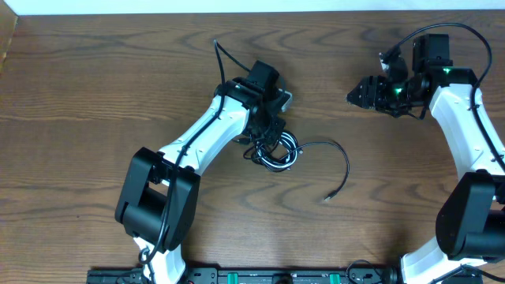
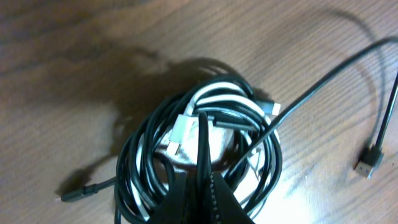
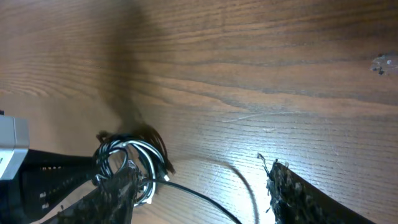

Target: Untangle cables

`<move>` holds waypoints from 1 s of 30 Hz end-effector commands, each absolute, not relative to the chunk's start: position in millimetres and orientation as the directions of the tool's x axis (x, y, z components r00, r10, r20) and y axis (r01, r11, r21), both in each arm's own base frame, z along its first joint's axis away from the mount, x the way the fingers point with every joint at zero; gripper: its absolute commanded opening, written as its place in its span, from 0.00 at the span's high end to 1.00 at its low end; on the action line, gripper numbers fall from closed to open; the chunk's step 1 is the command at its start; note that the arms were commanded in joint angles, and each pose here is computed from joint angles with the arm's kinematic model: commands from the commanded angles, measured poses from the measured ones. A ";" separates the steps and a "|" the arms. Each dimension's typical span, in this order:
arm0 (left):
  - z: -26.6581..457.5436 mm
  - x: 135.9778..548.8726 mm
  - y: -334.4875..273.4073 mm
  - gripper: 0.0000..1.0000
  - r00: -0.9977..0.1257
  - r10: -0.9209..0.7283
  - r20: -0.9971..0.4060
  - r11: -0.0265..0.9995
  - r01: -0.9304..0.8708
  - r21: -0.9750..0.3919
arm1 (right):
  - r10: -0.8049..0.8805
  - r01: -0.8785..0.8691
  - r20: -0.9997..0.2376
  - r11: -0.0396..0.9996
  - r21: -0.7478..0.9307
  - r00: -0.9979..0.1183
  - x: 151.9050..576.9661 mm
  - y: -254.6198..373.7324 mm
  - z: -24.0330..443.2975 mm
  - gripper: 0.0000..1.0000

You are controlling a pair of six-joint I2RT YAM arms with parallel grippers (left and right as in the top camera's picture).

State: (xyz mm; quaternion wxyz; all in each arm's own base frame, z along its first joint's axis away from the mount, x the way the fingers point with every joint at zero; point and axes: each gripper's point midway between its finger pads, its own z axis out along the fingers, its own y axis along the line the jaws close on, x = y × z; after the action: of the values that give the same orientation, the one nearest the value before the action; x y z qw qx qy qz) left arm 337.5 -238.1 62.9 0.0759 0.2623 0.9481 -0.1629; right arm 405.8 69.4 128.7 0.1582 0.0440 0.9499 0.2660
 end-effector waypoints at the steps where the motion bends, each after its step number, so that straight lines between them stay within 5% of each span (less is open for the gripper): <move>1: 97.5 352.1 -234.1 0.93 -0.861 0.417 -0.292 0.828 0.493 -0.268 | 0.158 -0.028 -0.316 0.858 0.514 -0.936 406.8 68.1 141.2 0.35; 9: 248.3 376.5 -238.4 0.92 -0.788 0.150 -0.597 0.785 0.462 -0.413 | 0.122 -0.071 -0.309 0.835 0.545 -0.943 402.2 88.4 144.3 0.33; 18: 352.2 366.0 -235.5 0.93 -0.667 -0.081 -0.740 0.720 0.475 -0.506 | 0.014 -0.260 -0.369 0.684 0.681 -0.929 394.1 137.9 170.8 0.34; 26: 380.1 366.5 -235.8 0.93 -0.620 -0.151 -0.770 0.691 0.490 -0.531 | -0.035 -0.466 -0.511 0.471 0.749 -0.859 392.6 164.9 210.8 0.32; 30: 380.4 365.4 -236.9 0.93 -0.626 -0.154 -0.764 0.684 0.491 -0.540 | -0.062 -0.534 -0.571 0.448 0.717 -0.819 394.2 171.0 215.8 0.25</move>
State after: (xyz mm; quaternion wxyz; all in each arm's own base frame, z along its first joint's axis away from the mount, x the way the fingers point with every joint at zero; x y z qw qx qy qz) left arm 374.2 -236.5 363.4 0.4131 0.1025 0.8285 -0.3639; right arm 403.6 157.2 189.8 0.2136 -0.1261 0.8519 0.4613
